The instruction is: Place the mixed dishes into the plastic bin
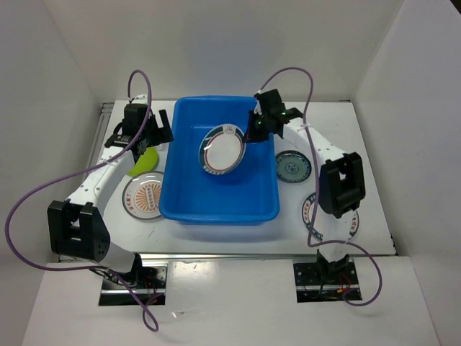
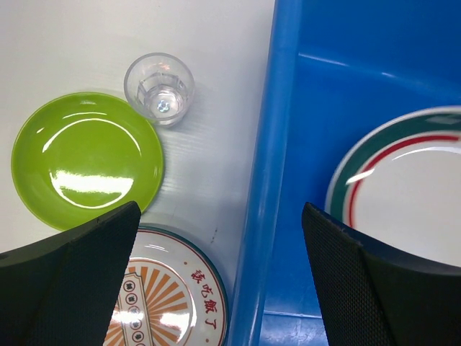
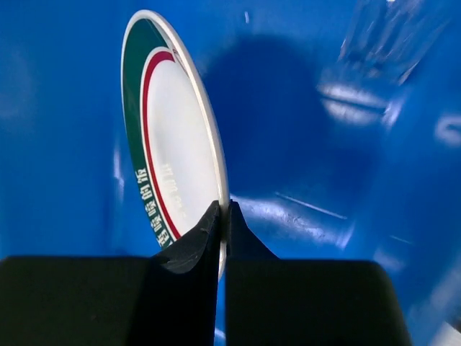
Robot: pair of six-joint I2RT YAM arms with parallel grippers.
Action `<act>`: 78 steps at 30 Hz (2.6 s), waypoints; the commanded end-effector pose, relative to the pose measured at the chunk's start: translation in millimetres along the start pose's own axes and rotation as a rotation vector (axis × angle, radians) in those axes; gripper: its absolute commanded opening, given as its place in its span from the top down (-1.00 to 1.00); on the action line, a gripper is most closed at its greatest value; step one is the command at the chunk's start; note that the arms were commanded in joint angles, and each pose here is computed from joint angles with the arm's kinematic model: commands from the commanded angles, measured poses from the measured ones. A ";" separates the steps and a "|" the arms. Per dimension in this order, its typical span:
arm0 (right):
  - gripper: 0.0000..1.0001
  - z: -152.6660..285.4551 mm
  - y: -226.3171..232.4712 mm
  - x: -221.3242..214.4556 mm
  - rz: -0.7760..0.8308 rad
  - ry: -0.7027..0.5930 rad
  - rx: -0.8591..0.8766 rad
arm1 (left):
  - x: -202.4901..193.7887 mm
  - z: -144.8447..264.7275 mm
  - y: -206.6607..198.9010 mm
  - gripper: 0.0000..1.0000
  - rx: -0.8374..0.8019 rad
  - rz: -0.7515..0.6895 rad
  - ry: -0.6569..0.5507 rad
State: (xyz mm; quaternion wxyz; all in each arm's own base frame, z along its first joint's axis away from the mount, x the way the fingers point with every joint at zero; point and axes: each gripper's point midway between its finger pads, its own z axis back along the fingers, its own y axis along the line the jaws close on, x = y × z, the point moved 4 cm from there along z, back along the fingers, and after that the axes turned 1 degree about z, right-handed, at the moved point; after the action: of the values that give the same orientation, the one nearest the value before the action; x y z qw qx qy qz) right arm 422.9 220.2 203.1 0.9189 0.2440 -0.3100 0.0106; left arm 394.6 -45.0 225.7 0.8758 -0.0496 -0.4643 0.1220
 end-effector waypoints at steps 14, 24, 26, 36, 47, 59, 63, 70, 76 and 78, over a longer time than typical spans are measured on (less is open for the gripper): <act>1.00 -76.3 -27.4 -79.9 0.082 0.402 -0.165 | 17.7 7.7 -3.4 -1.00 -0.016 0.011 -0.066; 0.45 -76.5 -40.3 -85.0 0.111 0.405 -0.276 | 9.6 5.0 0.4 -1.00 0.000 0.009 -0.049; 0.24 -72.6 -35.9 -75.8 0.115 0.386 -0.278 | 9.6 5.0 0.8 -1.00 0.000 0.000 -0.049; -0.35 19.3 2.8 21.9 0.148 0.079 -0.144 | 22.3 2.0 -0.3 -1.00 0.015 -0.018 -0.068; -0.33 140.0 -144.3 -9.8 -0.246 -0.055 -0.402 | 14.6 -0.1 0.1 -1.00 0.011 -0.010 -0.048; -0.33 152.2 -196.7 -115.5 -0.400 0.254 -0.767 | 6.1 4.8 -1.5 -1.00 -0.016 0.017 -0.037; -0.30 138.5 -195.8 -135.1 -0.368 0.327 -0.812 | -2.6 7.3 -1.6 -1.00 -0.034 0.025 -0.024; -0.32 97.5 -200.0 -124.6 -0.330 0.328 -0.860 | -5.2 11.2 -0.2 -1.00 -0.035 0.025 -0.025; -0.39 103.6 -201.7 -127.0 -0.440 0.278 -0.771 | -7.7 13.0 3.6 -1.00 -0.014 0.024 -0.023; -0.35 111.4 -191.2 -131.7 -0.480 0.266 -0.732 | -7.7 13.0 3.6 -1.00 -0.014 0.024 -0.023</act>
State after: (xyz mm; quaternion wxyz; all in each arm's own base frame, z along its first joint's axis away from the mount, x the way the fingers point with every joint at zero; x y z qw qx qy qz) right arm 287.6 14.4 96.8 0.9644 -0.0750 -0.0656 -0.2451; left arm 379.7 -44.9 213.6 0.8810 -0.0535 -0.4538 0.1224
